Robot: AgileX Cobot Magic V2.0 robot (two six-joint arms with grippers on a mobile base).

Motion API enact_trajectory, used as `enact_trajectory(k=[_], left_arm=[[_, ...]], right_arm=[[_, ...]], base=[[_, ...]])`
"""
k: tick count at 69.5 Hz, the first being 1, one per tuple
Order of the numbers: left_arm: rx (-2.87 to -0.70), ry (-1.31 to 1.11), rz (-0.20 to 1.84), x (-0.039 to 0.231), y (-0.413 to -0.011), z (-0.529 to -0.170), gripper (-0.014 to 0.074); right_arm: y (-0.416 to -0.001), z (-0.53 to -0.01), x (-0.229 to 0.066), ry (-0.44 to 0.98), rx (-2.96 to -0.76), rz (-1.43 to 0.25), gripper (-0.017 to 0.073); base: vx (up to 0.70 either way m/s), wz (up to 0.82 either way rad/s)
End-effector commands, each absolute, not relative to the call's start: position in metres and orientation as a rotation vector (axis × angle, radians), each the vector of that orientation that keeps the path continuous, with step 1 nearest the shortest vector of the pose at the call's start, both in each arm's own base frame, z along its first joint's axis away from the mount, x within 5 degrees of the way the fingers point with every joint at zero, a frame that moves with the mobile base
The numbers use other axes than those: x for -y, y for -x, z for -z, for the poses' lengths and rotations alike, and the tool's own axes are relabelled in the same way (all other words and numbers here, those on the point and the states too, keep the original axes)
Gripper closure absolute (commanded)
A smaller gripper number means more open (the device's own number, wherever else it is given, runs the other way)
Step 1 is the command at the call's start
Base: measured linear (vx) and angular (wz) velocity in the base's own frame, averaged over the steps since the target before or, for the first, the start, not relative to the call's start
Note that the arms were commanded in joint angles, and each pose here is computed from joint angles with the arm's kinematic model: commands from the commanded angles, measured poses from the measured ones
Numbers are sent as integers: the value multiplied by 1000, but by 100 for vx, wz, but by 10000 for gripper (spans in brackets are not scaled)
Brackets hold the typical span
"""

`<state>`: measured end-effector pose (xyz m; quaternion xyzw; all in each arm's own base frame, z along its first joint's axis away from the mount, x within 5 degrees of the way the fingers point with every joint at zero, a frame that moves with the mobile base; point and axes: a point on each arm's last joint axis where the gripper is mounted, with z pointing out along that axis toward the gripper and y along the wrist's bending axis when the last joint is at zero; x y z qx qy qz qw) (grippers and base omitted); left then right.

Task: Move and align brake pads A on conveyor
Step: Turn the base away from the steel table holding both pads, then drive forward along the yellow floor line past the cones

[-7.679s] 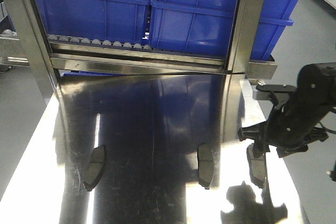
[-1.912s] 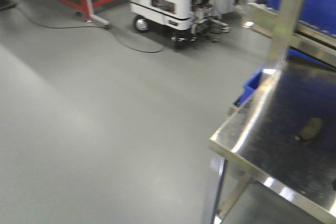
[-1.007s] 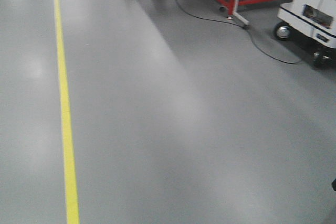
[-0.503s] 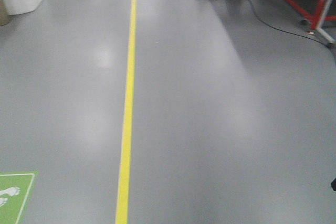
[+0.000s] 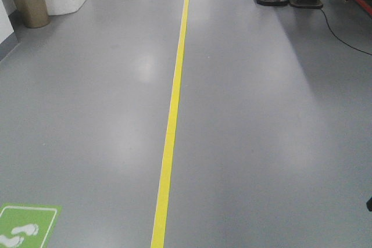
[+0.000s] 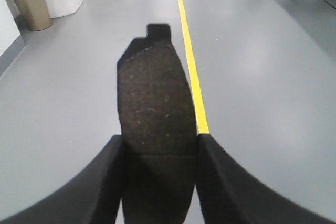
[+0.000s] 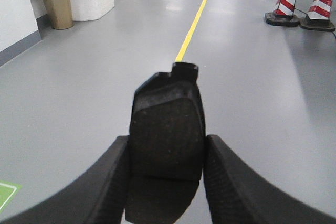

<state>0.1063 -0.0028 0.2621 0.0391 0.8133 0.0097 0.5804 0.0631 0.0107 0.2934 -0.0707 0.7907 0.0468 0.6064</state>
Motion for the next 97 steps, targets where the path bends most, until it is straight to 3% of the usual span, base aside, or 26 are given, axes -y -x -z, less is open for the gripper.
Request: enact_trajectory(k=[1, 97], left_arm=[[-1782, -74, -22, 3, -110, -280, 600], [-1784, -74, -22, 3, -110, -279, 600]], right_arm=[[-65, -311, -11, 164, -1712, -99, 566], [-65, -311, -11, 164, -1712, -99, 566]], base=[[46, -2], [60, -5]])
